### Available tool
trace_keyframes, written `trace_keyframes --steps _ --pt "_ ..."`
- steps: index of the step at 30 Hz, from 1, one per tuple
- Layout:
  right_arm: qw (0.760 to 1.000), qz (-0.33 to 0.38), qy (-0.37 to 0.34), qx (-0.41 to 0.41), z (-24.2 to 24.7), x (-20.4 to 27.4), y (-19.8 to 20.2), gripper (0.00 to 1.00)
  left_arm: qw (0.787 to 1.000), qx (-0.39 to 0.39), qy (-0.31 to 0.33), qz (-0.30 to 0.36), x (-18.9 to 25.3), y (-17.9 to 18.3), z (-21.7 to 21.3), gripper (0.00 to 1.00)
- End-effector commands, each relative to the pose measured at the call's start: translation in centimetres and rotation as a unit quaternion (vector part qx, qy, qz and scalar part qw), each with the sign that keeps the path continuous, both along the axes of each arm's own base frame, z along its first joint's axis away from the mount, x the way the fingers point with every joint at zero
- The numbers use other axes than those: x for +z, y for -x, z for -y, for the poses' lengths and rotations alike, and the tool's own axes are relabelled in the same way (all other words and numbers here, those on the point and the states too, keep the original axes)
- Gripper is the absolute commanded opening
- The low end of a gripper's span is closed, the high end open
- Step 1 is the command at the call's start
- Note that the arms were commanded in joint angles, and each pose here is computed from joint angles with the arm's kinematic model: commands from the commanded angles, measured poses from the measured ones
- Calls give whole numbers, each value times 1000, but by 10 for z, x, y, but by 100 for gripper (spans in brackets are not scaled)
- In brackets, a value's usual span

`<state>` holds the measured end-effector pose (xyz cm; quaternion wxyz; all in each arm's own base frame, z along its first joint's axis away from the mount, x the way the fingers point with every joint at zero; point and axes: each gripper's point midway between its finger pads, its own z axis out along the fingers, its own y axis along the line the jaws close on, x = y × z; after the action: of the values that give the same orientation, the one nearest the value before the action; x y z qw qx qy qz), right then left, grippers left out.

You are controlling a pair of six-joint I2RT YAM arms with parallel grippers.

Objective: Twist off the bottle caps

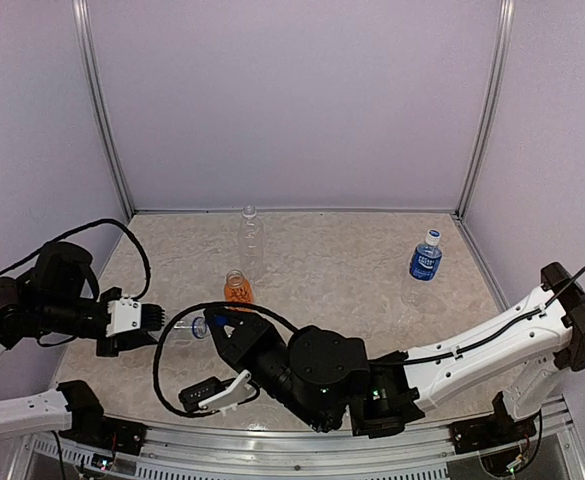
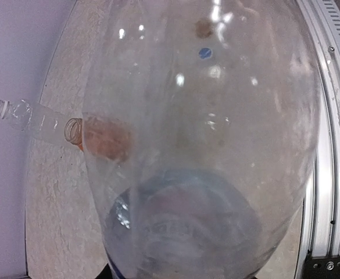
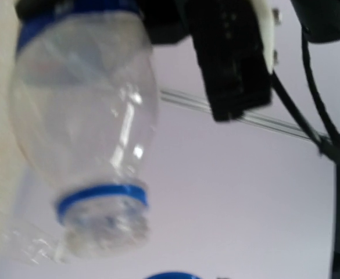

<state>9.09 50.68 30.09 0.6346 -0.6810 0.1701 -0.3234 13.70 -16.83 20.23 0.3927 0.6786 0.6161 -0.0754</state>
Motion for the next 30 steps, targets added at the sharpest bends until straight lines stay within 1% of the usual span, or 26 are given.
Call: trace_keyframes --steps 1,3,4,5,6,7,8,9,10,11,12,13,14,15,16,18,21,24,25,27,30 --pt "998 32 -45 -21 10 31 0 0 1000 27 1 12 -1 -9 -3 37" --pt "992 -25 -124 -14 18 55 -2 0 998 53 10 28 2 -20 -5 37" --pt "981 -68 -182 -12 25 71 -5 0 997 71 20 33 5 -27 -5 37" --pt "962 -118 -246 -13 34 87 -14 0 994 93 37 40 10 -34 -5 37" --pt "937 -168 -305 -17 44 98 -25 0 990 118 59 45 17 -42 -6 37" --pt "911 -223 -347 -28 52 100 -40 0 984 148 86 47 25 -50 -7 37" --pt "888 -273 -368 -43 56 97 -56 0 977 175 114 46 33 -57 -9 37" --pt "856 -332 -392 -65 61 89 -74 0 967 206 145 38 41 -62 -12 38" --pt "814 -386 -423 -93 66 82 -96 0 957 230 176 31 50 -66 -16 37" --pt "773 -438 -441 -128 71 65 -115 0 944 256 206 16 58 -70 -20 37" --pt "721 -490 -463 -162 77 49 -136 0 931 278 235 -1 63 -72 -24 37" --pt "649 -547 -492 -192 82 27 -153 0 920 293 259 -20 66 -73 -28 37" --pt "604 -597 -484 -212 81 4 -160 0 906 310 285 -37 70 -72 -32 37" --pt "571 -625 -479 -235 82 -18 -167 0 894 320 308 -55 71 -72 -35 37" --pt "552 -642 -464 -259 80 -41 -169 0 883 328 328 -68 71 -70 -38 37" --pt "535 -656 -430 -314 76 -82 -168 0 869 324 362 -89 71 -63 -38 37" --pt "511 -669 -359 -402 72 -146 -159 0 858 309 397 -106 69 -53 -37 38" --pt "486 -693 -287 -449 60 -198 -142 0 850 290 427 -108 74 -46 -35 40" --pt "483 -696 -266 -460 57 -217 -135 0 845 290 436 -110 75 -47 -36 40" --pt "479 -698 -236 -477 53 -239 -127 0 831 299 455 -111 78 -49 -40 41" --pt "477 -697 -210 -492 47 -260 -118 0 817 303 477 -117 82 -48 -43 40"
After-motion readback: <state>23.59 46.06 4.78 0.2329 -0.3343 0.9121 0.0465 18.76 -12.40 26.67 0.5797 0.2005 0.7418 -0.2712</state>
